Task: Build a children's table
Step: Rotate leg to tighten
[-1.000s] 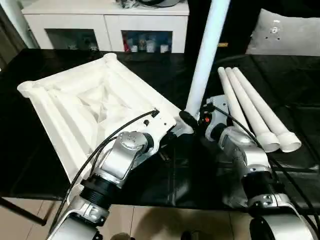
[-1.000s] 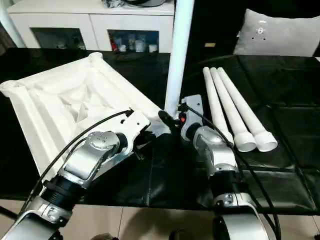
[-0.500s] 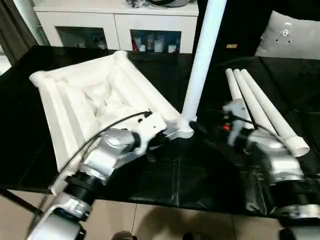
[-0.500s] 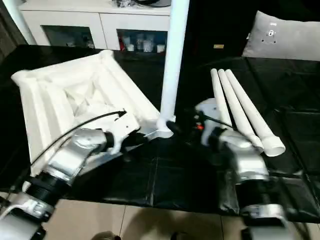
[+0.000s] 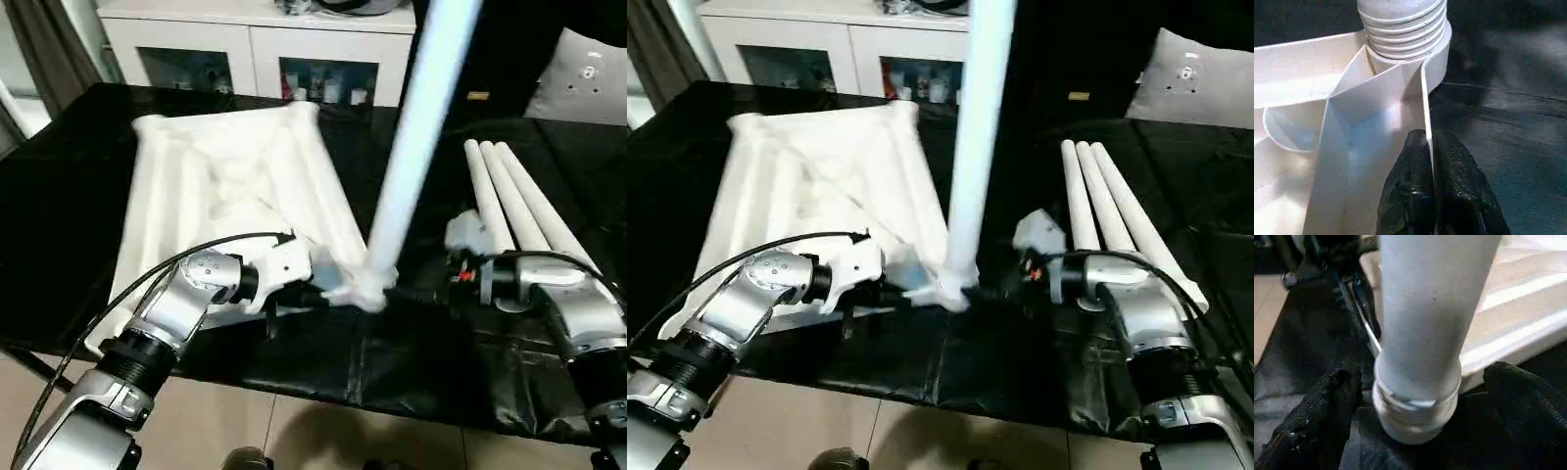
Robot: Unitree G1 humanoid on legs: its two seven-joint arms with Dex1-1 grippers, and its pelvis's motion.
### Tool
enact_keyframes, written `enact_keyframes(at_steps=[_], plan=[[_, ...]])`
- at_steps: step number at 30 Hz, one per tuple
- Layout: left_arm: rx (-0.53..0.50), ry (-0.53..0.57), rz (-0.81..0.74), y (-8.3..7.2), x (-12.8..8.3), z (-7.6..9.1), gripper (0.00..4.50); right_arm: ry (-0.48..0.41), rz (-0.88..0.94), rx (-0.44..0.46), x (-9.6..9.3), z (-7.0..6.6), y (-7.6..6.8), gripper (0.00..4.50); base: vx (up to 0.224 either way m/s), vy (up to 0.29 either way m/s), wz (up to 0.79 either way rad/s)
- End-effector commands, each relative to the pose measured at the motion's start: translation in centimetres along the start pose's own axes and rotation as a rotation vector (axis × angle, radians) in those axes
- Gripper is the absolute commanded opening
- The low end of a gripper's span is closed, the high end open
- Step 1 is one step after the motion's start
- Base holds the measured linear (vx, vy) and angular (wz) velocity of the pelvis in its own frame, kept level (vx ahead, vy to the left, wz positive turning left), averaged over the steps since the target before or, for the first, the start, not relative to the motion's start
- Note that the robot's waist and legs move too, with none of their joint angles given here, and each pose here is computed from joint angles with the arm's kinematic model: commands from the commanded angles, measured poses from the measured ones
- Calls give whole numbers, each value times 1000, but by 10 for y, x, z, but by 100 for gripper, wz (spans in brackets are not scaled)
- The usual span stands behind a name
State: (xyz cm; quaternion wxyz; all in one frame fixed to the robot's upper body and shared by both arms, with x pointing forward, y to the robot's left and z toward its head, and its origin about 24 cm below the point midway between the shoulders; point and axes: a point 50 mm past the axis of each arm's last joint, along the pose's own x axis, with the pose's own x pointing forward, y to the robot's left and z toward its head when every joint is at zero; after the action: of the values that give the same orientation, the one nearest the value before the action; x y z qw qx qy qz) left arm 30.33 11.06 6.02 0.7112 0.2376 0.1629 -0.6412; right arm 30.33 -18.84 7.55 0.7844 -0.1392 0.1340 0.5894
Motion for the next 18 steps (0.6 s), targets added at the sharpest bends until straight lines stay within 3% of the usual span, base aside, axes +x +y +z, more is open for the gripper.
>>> enact_keyframes(at_steps=[1,4,11,18], plan=[[86,-37,-65,-2,3,15,0,21,26,-13,0,3,-2,438,0,0,0],[94,-31,-83,-3,2,15,0,11,48,-2,6,4,-2,438,0,0,0],[101,-25,-99,-4,1,13,0,-22,82,36,12,7,-2,373,0,0,0],[98,-20,-101,-5,0,11,0,5,102,37,12,1,1,316,0,0,0]])
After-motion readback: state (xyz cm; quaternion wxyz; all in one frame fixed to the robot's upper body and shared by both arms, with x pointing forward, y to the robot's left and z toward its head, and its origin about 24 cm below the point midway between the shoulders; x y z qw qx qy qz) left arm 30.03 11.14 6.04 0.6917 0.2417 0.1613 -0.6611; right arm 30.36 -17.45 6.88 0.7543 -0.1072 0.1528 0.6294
